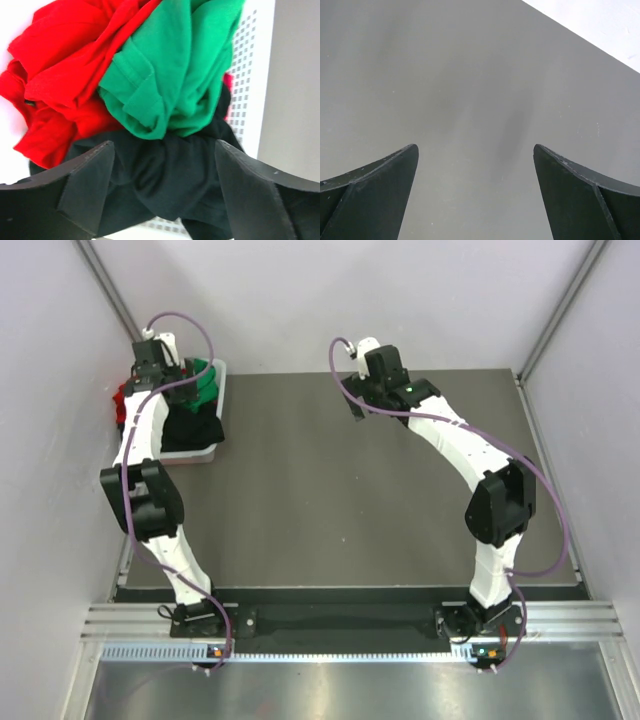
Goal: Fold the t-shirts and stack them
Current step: Grab the tshirt from the pile
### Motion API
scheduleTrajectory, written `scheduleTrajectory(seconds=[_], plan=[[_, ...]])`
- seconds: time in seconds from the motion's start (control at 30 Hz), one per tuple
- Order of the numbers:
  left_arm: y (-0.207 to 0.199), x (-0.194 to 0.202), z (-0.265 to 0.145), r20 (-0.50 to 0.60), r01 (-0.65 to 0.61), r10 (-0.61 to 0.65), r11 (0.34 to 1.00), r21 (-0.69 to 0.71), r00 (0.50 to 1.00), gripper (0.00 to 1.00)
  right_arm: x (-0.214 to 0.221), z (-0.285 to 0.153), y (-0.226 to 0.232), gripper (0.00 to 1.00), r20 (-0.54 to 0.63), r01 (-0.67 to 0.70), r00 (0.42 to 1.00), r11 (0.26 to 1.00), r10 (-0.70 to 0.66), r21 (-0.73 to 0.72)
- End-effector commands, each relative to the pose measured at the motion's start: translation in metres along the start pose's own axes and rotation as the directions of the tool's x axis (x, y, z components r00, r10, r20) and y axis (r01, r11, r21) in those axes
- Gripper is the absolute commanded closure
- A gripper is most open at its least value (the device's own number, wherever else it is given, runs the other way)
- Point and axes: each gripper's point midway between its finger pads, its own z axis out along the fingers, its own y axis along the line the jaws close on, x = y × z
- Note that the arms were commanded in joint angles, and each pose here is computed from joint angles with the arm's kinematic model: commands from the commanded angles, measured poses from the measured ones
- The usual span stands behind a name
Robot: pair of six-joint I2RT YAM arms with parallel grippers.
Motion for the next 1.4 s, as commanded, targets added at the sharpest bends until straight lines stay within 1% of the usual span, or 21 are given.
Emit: scheduleTrajectory(seconds=[0.0, 0.07, 0.23, 0.3, 0.33, 0.43, 0.5, 0.57, 0.7, 0.77, 0.93, 0.97, 1.0, 1.07, 1.1, 1.17, 1.2, 1.23, 1.27, 1.3, 1.37], plan=[[0.015, -0.024, 0.002, 0.065, -0.042, 0.046, 0.997, -0.063, 0.997, 0.15, -0.012, -0.015, -0.007, 0.00, 0.039, 0.007, 0.999, 1.000, -0.007, -0.002], [0.017, -0.021, 0.008, 0.054, -0.056, 0.060, 0.996, -0.074, 0.997, 0.18, -0.012, -0.017, -0.007, 0.00, 0.045, 0.025, 0.999, 1.000, -0.024, -0.018], [0.017, -0.015, 0.026, 0.032, -0.079, 0.082, 0.994, -0.076, 0.996, 0.40, -0.007, -0.014, -0.003, 0.00, 0.029, 0.028, 0.999, 0.999, -0.027, -0.034], [0.018, -0.011, 0.035, 0.025, -0.079, 0.081, 0.993, -0.082, 0.996, 0.45, -0.005, -0.014, 0.000, 0.00, 0.024, 0.029, 0.999, 0.998, -0.028, -0.047], [0.018, -0.015, 0.036, 0.032, -0.078, 0.081, 0.993, -0.084, 0.996, 0.51, -0.006, -0.014, 0.001, 0.00, 0.026, 0.026, 0.999, 0.998, -0.025, -0.055], [0.019, -0.017, 0.045, 0.040, -0.077, 0.081, 0.993, -0.095, 0.996, 0.61, -0.007, -0.014, 0.003, 0.00, 0.028, 0.025, 0.999, 0.997, -0.023, -0.067], [0.021, -0.018, 0.049, 0.042, -0.079, 0.084, 0.991, -0.106, 0.996, 0.75, -0.005, -0.013, 0.003, 0.00, 0.022, 0.028, 0.999, 0.997, -0.026, -0.067], [0.022, -0.025, 0.050, 0.058, -0.074, 0.081, 0.990, -0.116, 0.995, 1.00, -0.003, -0.013, 0.003, 0.00, 0.019, 0.028, 0.999, 0.997, -0.027, -0.066], [0.015, -0.052, 0.027, 0.135, -0.044, 0.057, 0.994, -0.102, 0.989, 1.00, 0.002, -0.014, 0.006, 0.00, 0.008, 0.052, 0.999, 0.995, -0.052, -0.084], [0.001, -0.065, 0.015, 0.173, -0.040, 0.051, 0.997, -0.068, 0.984, 1.00, 0.002, -0.018, 0.005, 0.00, 0.014, 0.072, 0.997, 0.994, -0.071, -0.087], [-0.037, -0.122, -0.037, 0.343, -0.037, 0.048, 0.999, -0.037, 0.938, 1.00, 0.008, -0.017, 0.008, 0.00, 0.030, 0.109, 0.994, 0.988, -0.107, -0.108], [-0.039, -0.134, -0.046, 0.373, -0.030, 0.046, 0.998, -0.049, 0.927, 1.00, 0.007, -0.017, 0.010, 0.00, 0.057, 0.116, 0.992, 0.987, -0.110, -0.107], [-0.041, -0.154, -0.062, 0.426, -0.021, 0.040, 0.999, -0.050, 0.904, 1.00, 0.004, -0.018, 0.009, 0.00, 0.080, 0.132, 0.989, 0.986, -0.124, -0.105], [-0.050, -0.176, -0.082, 0.493, -0.016, 0.031, 0.999, -0.036, 0.870, 1.00, -0.004, -0.020, 0.009, 0.00, 0.122, 0.134, 0.985, 0.985, -0.121, -0.105], [-0.050, -0.200, -0.104, 0.568, 0.000, 0.018, 0.999, -0.032, 0.823, 1.00, -0.007, -0.020, 0.008, 0.00, 0.129, 0.129, 0.985, 0.986, -0.115, -0.102], [-0.059, -0.222, -0.129, 0.638, -0.003, 0.010, 1.000, -0.012, 0.770, 1.00, -0.009, -0.018, 0.005, 0.00, 0.126, 0.117, 0.986, 0.989, -0.106, -0.085], [-0.059, -0.241, -0.150, 0.687, -0.006, 0.003, 1.000, 0.002, 0.726, 1.00, -0.009, -0.019, 0.004, 0.00, 0.126, 0.112, 0.987, 0.991, -0.101, -0.078], [-0.079, -0.251, -0.165, 0.715, -0.028, -0.008, 0.999, 0.038, 0.699, 1.00, -0.009, -0.019, 0.002, 0.00, 0.125, 0.109, 0.987, 0.992, -0.100, -0.069], [-0.087, -0.259, -0.176, 0.736, -0.046, -0.009, 0.997, 0.054, 0.677, 1.00, -0.010, -0.021, 0.001, 0.00, 0.133, 0.105, 0.986, 0.993, -0.097, -0.061], [-0.098, -0.271, -0.196, 0.769, -0.076, -0.016, 0.994, 0.084, 0.639, 1.00, -0.011, -0.022, -0.002, 0.00, 0.138, 0.103, 0.986, 0.994, -0.096, -0.045], [-0.128, -0.280, -0.225, 0.808, -0.138, -0.025, 0.982, 0.130, 0.588, 1.00, -0.016, -0.027, -0.021, 0.00, 0.158, 0.078, 0.984, 0.997, -0.082, 0.030]])
